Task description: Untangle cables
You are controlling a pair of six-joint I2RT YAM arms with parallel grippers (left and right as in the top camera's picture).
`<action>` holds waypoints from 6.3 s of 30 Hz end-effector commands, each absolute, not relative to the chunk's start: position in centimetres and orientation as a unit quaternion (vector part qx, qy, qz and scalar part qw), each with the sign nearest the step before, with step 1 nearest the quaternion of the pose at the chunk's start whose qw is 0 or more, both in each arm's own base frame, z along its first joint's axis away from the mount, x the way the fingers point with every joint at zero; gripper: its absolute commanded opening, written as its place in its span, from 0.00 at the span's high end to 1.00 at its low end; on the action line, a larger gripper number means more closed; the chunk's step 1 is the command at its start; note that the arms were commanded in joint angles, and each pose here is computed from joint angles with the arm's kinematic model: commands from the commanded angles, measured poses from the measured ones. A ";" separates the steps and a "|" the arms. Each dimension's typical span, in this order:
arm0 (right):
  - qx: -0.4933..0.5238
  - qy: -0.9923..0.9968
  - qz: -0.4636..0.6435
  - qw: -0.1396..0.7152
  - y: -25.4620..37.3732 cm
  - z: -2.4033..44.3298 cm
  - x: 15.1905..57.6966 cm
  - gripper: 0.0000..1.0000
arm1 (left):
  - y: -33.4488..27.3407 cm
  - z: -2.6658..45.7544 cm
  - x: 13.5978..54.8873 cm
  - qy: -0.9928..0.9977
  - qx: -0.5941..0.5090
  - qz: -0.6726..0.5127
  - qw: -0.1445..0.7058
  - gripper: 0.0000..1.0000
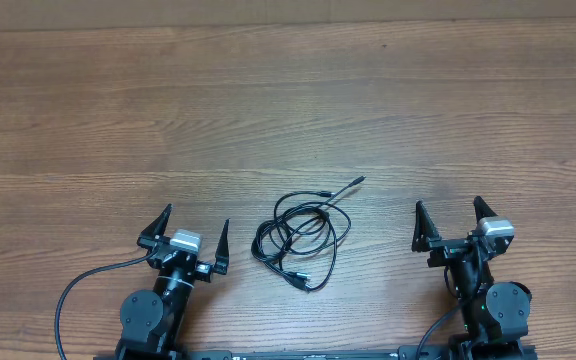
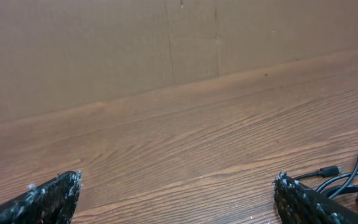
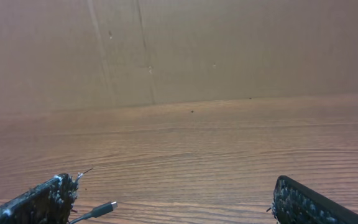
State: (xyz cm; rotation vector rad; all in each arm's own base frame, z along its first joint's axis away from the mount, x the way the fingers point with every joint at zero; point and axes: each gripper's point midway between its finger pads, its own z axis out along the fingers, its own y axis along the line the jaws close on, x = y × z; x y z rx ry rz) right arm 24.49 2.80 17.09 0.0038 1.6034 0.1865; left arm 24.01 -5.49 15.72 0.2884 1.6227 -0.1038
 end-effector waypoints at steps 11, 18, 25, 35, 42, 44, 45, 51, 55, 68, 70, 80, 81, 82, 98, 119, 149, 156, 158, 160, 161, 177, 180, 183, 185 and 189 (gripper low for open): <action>0.006 0.716 0.081 0.694 2.6 17.0 24.5 0.00 | -5.1 15.6 24.1 0.722 0.129 -0.034 0.679 0.00; 0.006 0.716 0.081 0.694 2.6 17.0 24.5 0.00 | -5.8 16.2 23.9 0.712 0.141 -0.048 0.687 0.00; 0.006 0.715 0.081 0.694 2.6 17.0 24.5 0.00 | -6.5 17.7 23.5 0.701 0.155 -0.064 0.693 0.00; 0.006 0.716 0.081 0.694 2.6 17.0 24.5 0.00 | -6.3 21.4 22.7 0.708 0.165 -0.054 0.684 0.00; 0.006 0.716 0.081 0.694 2.6 17.0 24.5 0.00 | -8.4 22.6 23.6 0.726 0.222 -0.082 0.645 0.00; 0.006 0.716 0.081 0.694 2.6 17.0 24.5 0.00 | -9.0 23.0 24.1 0.735 0.232 -0.095 0.630 0.00; 0.006 0.715 0.081 0.694 2.6 17.0 24.5 0.00 | -9.2 23.2 24.5 0.740 0.237 -0.100 0.621 0.01; 0.006 0.716 0.081 0.694 2.6 17.0 24.5 0.00 | -9.9 23.6 27.0 0.800 0.255 -0.108 0.533 0.00; 0.006 0.716 0.081 0.694 2.6 17.0 24.5 0.00 | -10.3 23.7 28.7 0.836 0.254 -0.117 0.472 0.00; 0.006 0.716 0.081 0.694 2.6 17.0 24.5 0.00 | -13.6 19.5 28.1 0.885 0.336 -0.188 0.262 0.00; 0.006 0.716 0.081 0.694 2.6 17.0 24.5 0.00 | -14.3 18.2 27.4 0.890 0.342 -0.197 0.229 0.00; 0.006 0.716 0.081 0.694 2.6 17.0 24.5 0.00 | -15.4 13.3 26.4 0.927 0.277 -0.228 0.107 0.00; 0.006 0.716 0.081 0.694 2.6 17.0 24.5 0.00 | -15.4 12.7 26.4 0.931 0.267 -0.229 0.094 0.00; 0.006 0.716 0.081 0.694 2.6 17.0 24.5 0.00 | -15.4 12.1 26.5 0.935 0.258 -0.228 0.083 0.00; 0.006 0.716 0.081 0.694 2.6 17.0 24.5 0.00 | -13.3 5.7 26.0 0.973 0.161 -0.161 -0.031 0.00; 0.006 0.716 0.081 0.694 2.6 17.0 24.5 0.00 | -13.7 2.8 24.9 0.972 0.189 -0.138 -0.024 0.00; 0.006 0.716 0.081 0.694 2.6 17.0 24.5 0.00 | -13.8 0.4 24.7 0.973 0.177 -0.146 -0.003 0.80; 0.006 0.716 0.081 0.694 2.6 17.0 24.5 0.00 | -14.1 0.4 25.8 0.970 0.189 -0.149 0.023 0.96; 0.006 0.716 0.081 0.694 2.6 17.0 24.5 0.00 | -14.5 0.6 26.8 0.969 0.188 -0.152 0.043 0.96; 0.006 0.716 0.081 0.694 2.6 17.0 24.5 0.00 | -14.8 0.7 27.7 0.967 0.190 -0.155 0.062 0.96; 0.006 0.716 0.081 0.694 2.6 17.0 24.5 0.00 | -15.0 0.9 28.2 0.966 0.192 -0.156 0.073 0.96; 0.006 0.705 0.082 0.704 2.6 17.7 24.5 0.00 | -17.9 12.4 38.2 0.880 0.352 -0.121 0.295 0.96; 0.006 0.708 0.082 0.702 2.6 17.5 24.5 0.00 | -18.0 14.7 39.2 0.866 0.364 -0.108 0.325 0.96; 0.004 0.702 0.084 0.707 2.7 17.9 24.5 0.00 | -18.3 16.8 39.9 0.846 0.388 -0.097 0.354 0.96; -0.014 0.694 0.103 0.712 3.5 18.4 24.4 0.00 | -18.4 18.2 40.4 0.829 0.407 -0.086 0.374 0.96; -0.009 0.667 0.167 0.726 4.8 20.3 24.0 0.00 | -18.6 19.9 40.9 0.813 0.413 -0.079 0.403 0.96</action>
